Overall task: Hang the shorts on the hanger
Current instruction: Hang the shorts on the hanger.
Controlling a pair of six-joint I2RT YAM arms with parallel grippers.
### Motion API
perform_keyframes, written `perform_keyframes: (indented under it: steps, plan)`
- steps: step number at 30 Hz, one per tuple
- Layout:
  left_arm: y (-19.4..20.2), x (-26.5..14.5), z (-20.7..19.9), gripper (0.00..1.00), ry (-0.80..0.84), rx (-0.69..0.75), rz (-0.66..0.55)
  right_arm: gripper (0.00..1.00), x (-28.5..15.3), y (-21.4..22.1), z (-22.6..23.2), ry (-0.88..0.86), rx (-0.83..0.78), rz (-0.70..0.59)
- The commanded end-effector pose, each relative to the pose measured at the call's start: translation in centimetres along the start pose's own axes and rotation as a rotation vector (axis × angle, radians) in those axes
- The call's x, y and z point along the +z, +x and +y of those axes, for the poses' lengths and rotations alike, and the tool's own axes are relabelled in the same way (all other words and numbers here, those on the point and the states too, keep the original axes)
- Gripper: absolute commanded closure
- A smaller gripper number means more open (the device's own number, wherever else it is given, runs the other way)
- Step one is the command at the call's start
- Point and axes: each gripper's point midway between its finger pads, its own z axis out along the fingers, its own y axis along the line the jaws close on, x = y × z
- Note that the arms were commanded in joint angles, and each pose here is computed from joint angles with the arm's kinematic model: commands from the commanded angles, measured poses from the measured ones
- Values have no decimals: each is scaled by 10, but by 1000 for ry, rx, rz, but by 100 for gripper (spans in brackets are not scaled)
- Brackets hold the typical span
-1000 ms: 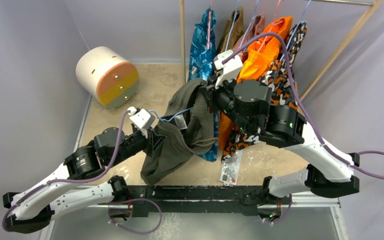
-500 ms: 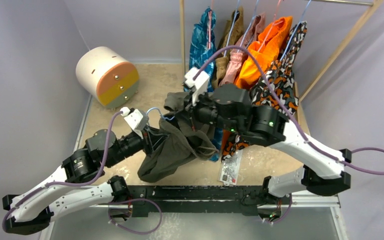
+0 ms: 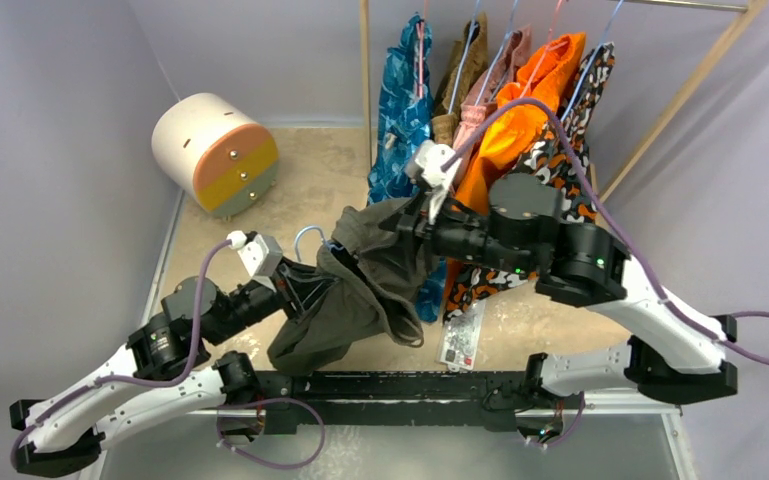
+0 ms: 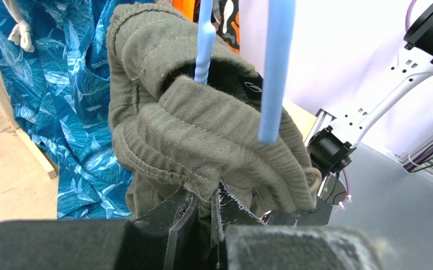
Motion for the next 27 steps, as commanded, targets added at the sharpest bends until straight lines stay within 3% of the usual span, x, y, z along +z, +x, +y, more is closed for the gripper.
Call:
perform_keyframes:
  steps: [1,9,17,27]
  plan:
    - [-48,-4,-20,100,94,-19,-187,43,-21,-25,10,-58,-63,-92]
    - [-48,-9,-41,100,208,-36,-178,42,-14,-22,22,-157,-205,-130]
    - [-38,-11,-65,100,333,-66,-94,42,1,-34,48,-311,-315,-192]
    - [-36,-16,-70,100,362,-50,-70,46,8,-13,62,-410,-321,-117]
